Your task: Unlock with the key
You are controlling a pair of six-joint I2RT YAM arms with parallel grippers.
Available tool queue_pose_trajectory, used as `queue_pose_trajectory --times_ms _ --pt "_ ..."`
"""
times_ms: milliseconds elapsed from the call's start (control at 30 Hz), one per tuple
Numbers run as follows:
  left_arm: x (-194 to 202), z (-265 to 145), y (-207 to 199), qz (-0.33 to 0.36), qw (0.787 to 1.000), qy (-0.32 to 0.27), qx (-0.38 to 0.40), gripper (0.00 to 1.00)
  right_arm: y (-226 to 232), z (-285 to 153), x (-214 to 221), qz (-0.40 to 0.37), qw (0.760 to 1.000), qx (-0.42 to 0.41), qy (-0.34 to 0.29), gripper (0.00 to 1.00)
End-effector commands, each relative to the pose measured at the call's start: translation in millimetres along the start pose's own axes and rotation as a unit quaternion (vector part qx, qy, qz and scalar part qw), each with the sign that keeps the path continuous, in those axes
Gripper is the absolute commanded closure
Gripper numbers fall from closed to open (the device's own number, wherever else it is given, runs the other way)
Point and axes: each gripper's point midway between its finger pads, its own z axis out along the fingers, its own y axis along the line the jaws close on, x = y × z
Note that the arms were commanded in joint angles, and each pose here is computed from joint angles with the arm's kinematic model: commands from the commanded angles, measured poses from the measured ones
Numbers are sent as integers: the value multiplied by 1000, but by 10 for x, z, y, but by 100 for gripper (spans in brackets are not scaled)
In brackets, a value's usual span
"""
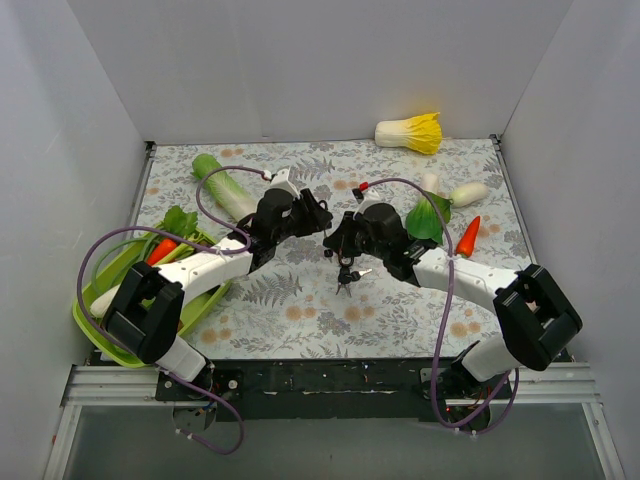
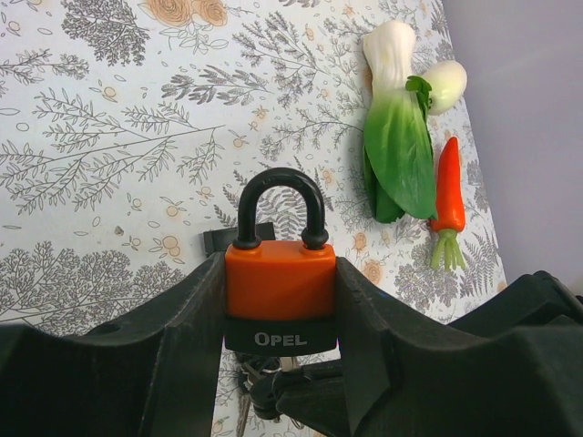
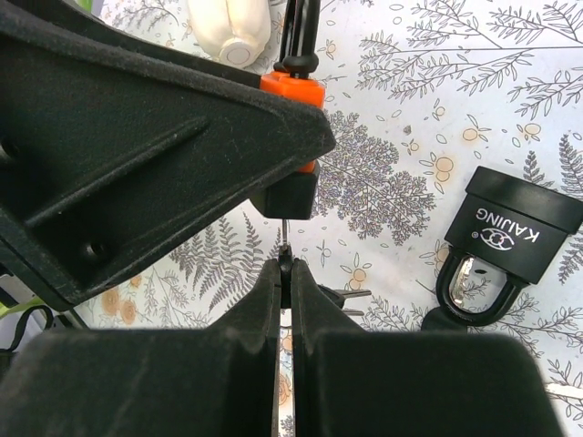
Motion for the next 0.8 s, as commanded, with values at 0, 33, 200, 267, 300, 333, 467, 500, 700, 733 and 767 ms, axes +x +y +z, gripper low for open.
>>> queue_pose_trajectory --times_ms 0,33,200,267,300,333,467,500,700,733,767 --pt "259 -196 -274 20 997 58 40 100 49 -163 -985 12 986 1 -169 99" --pt "264 -197 -279 20 997 59 40 100 41 -173 -999 14 985 2 -172 99" --pt "288 -195 -288 22 997 60 40 100 34 -193 -1037 21 983 -3 -180 99" --pt "300 -197 -292 20 997 61 40 100 44 -199 -1043 23 983 -7 -184 99" --pt "289 -204 -319 20 997 60 47 100 51 -201 -1064 24 982 -10 -188 99" --pt "301 -201 -315 17 997 61 47 100 55 -189 -1061 24 982 -11 -189 99" --pt "330 -205 -328 14 996 66 51 100 90 -182 -1098 25 980 -20 -197 99" --pt "331 -210 -337 15 996 66 52 100 107 -184 -1121 25 979 -23 -201 99" --pt "364 -218 -361 14 996 71 60 100 112 -208 -1209 33 976 -29 -214 99" --pt "367 -215 -361 15 995 71 61 100 131 -223 -1242 38 974 -34 -219 99" --pt "361 -219 -374 14 995 71 63 100 120 -229 -1259 40 974 -36 -221 99"
